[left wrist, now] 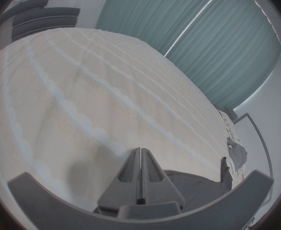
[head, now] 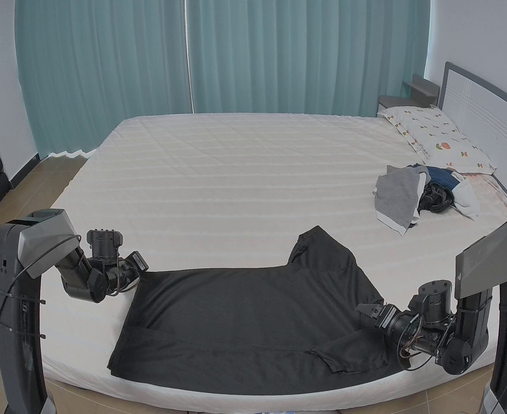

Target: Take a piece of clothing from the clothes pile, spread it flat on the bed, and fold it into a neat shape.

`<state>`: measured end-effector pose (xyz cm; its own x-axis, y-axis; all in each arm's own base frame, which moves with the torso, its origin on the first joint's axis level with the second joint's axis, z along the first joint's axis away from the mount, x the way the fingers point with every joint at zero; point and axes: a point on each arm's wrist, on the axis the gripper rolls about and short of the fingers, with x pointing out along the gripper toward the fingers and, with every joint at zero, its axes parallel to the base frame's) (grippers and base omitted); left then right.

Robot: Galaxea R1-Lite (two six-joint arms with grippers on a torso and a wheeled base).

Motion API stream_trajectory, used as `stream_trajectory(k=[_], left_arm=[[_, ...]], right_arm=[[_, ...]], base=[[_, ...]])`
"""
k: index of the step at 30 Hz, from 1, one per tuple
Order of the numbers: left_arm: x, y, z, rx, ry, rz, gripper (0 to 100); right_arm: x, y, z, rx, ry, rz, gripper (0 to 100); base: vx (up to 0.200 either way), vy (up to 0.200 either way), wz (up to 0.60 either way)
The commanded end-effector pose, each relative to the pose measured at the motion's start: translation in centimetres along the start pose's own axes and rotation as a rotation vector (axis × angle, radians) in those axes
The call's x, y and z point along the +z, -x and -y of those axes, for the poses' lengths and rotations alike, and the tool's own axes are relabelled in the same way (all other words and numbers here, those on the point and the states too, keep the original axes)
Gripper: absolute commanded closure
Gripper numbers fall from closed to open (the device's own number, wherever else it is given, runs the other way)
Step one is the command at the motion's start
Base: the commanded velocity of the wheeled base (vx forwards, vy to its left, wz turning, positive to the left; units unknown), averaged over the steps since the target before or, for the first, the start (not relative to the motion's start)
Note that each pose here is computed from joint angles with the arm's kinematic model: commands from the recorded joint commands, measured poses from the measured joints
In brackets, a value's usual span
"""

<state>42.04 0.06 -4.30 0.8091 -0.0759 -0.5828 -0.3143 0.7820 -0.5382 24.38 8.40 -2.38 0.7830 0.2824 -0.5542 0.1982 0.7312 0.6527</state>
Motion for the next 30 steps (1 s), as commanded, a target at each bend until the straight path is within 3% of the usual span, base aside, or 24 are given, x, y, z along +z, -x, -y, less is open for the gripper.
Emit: stream_trajectory(k=[1, 8, 9, 26, 27, 30], left_arm=[[0.3, 0.0, -0.5, 0.018, 0.012, 0.015, 100], [0.7, 0.4, -0.6, 0.024, 0.026, 0.024, 100], [0.7, 0.5, -0.5, 0.017, 0.025, 0.021, 0], [-1.6, 0.6, 0.8, -0.062, -0.027, -0.085, 0], [-1.6, 0.4, 0.8, -0.062, -0.038, -0.085, 100], [-1.5, 0.3, 0.7, -0.059, -0.048, -0.080, 100]], right_arm=[[0.1, 0.0, -0.1, 0.010, -0.001, 0.009, 0], [0.2, 0.0, -0.1, 0.009, -0.002, 0.011, 0], [0.2, 0.0, -0.1, 0.009, -0.002, 0.011, 0], [0.0, -0.1, -0.1, 0.011, 0.001, 0.006, 0], [0.0, -0.1, -0.1, 0.011, 0.001, 0.006, 0], [0.0, -0.1, -0.1, 0.011, 0.001, 0.006, 0]], base=[[0.000, 0.000, 0.00], [0.000, 0.000, 0.00], [0.000, 0.000, 0.00], [0.000, 0.000, 0.00], [0.000, 0.000, 0.00], [0.000, 0.000, 0.00]])
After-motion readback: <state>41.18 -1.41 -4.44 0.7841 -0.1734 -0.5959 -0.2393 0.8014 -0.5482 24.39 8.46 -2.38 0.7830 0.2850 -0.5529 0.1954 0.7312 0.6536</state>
